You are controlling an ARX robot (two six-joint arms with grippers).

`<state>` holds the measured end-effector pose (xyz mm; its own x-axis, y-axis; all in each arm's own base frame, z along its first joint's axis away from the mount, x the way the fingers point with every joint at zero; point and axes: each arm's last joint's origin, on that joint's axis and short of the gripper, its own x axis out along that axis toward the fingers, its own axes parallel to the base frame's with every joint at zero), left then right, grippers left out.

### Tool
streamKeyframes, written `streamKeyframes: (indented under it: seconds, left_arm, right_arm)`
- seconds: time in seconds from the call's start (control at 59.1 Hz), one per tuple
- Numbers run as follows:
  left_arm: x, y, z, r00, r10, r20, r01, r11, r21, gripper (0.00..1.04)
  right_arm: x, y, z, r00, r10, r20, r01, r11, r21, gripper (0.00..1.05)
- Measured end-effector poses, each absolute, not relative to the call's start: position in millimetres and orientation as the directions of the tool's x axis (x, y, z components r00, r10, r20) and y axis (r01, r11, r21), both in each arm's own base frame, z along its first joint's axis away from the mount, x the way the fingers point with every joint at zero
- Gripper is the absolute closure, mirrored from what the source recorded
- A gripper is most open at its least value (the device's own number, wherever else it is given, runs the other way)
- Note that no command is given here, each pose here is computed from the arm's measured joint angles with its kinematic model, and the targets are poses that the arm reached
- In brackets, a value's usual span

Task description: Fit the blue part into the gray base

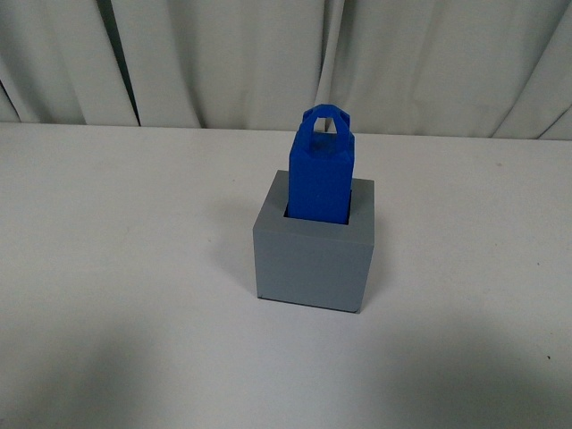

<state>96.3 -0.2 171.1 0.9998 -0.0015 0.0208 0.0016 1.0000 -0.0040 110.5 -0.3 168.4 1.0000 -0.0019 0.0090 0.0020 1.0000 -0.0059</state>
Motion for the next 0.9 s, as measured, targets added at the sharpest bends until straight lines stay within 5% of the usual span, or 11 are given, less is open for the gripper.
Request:
streamKeyframes:
  seconds: [0.609, 0.897]
  left_arm:
    - [96.3, -0.2, 171.1, 1.000, -0.002, 0.021, 0.002, 1.000, -0.004, 0.06]
    - [96.3, -0.2, 171.1, 1.000, -0.002, 0.021, 0.002, 1.000, -0.004, 0.06]
  right_arm:
    - [97.6, -0.2, 165.4, 1.000, 0.000, 0.004, 0.000, 1.000, -0.006, 1.03]
    - [97.6, -0.2, 165.4, 1.000, 0.000, 0.004, 0.000, 1.000, -0.007, 0.51]
